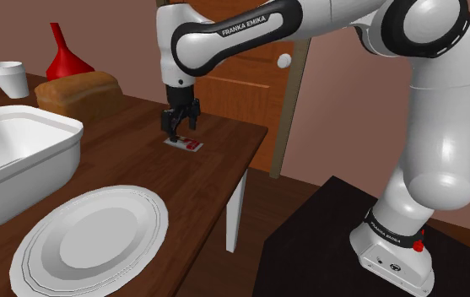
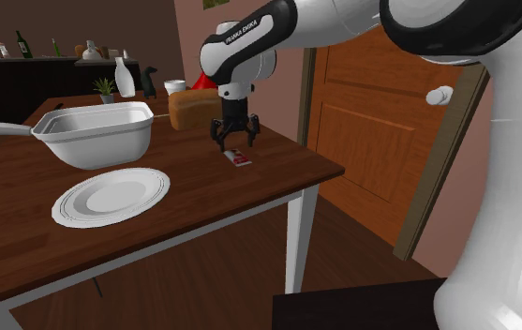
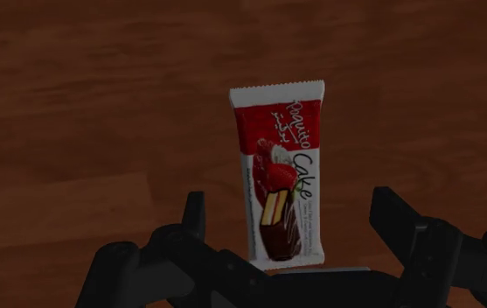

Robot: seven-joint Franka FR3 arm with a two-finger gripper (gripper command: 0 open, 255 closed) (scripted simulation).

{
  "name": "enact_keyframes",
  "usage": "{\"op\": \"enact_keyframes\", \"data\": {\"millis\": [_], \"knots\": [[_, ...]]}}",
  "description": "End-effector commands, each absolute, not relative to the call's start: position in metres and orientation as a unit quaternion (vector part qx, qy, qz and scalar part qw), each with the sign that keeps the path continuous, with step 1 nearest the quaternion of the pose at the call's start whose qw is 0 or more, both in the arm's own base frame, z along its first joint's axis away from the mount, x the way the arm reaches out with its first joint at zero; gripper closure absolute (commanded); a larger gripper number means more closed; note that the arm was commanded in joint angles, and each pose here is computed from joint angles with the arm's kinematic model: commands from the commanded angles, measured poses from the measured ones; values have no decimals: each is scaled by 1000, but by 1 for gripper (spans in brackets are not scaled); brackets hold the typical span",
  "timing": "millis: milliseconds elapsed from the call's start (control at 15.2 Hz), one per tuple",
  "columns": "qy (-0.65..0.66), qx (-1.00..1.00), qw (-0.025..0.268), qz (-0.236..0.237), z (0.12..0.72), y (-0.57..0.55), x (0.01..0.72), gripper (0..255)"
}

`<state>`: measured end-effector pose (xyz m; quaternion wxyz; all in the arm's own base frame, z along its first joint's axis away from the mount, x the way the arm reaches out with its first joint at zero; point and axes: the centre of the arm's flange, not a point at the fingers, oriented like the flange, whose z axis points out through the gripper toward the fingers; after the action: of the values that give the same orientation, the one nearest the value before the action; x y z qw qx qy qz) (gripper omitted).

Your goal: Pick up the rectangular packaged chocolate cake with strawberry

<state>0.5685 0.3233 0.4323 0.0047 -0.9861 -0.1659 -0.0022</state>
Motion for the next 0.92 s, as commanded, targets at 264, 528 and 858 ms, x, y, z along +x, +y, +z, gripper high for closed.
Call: {"op": "enact_keyframes", "data": {"millis": [264,528,858], "knots": [[-166,-986,4,-3,401,326,571,0],[-166,-986,4,-3,398,326,571,255],[-166,-986,4,-3,398,325,570,255]]}}
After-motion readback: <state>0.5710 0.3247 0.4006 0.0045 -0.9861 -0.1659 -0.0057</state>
